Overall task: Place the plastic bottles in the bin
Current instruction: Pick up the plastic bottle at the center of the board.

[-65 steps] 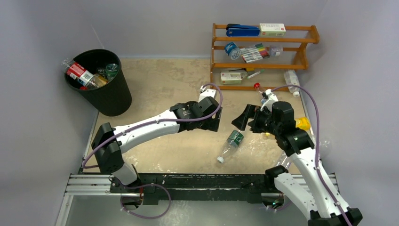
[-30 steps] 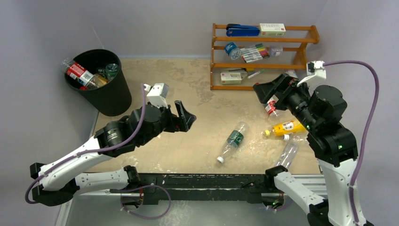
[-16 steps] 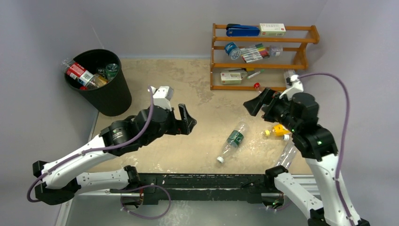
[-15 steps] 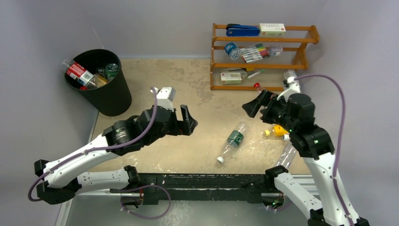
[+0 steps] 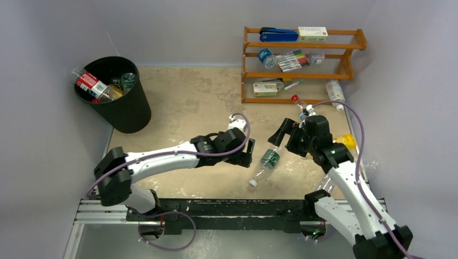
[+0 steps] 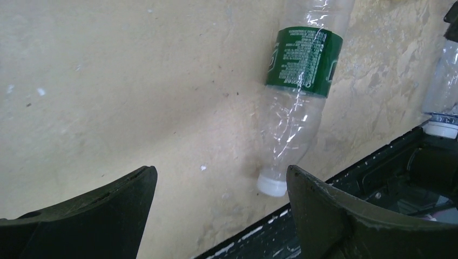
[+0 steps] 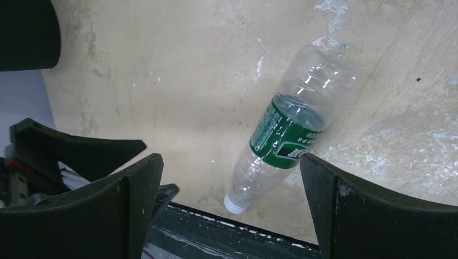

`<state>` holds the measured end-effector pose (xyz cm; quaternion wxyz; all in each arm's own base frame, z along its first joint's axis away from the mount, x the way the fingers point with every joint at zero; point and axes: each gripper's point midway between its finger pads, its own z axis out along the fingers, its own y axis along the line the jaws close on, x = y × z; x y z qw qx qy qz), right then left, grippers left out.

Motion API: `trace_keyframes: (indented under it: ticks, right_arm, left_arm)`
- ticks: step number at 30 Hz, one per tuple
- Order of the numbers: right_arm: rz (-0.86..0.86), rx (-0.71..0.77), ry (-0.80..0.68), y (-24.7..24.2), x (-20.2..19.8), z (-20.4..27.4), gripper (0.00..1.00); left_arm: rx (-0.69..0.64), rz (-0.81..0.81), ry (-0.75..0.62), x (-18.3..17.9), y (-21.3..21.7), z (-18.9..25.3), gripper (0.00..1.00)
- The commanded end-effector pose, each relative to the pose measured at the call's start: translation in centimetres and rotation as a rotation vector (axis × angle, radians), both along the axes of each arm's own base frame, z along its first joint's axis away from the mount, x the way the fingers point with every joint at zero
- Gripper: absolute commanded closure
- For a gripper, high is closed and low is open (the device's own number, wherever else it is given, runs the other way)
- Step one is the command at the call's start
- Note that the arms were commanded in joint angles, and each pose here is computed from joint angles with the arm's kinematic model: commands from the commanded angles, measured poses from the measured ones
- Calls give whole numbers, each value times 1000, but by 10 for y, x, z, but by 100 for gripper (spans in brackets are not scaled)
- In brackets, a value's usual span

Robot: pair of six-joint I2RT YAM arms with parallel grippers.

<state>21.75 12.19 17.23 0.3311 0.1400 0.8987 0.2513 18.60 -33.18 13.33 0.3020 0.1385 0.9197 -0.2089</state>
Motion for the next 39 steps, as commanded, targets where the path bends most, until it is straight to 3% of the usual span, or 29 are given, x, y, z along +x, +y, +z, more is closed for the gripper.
trace_keyframes:
  ticks: [1,6,15,26,29,33,39]
  right_arm:
    - [-8,22,-16,7,21,-1,0]
    - [-49,17,20,3,21,-8,0]
    - [-118,51,-66,-9,6,29,0]
    - [-134,88,-128,-14,-6,63,0]
    - [-135,94,-149,-15,-8,73,0]
    - [-128,95,-162,-15,-10,80,0]
    - [-121,109,-181,-14,-14,86,0]
  left_arm:
    - [-92,-80,-37,11,-51,-4,10]
    - [-28,-142,-28,7,-79,-29,10]
    - [-43,-221,-43,-5,-119,-51,10]
    - [15,-215,-63,1,-138,-79,10]
    - [37,-197,-81,5,-138,-83,19]
    - [71,-167,-102,11,-132,-79,43]
    - [99,-128,-164,24,-120,-47,49]
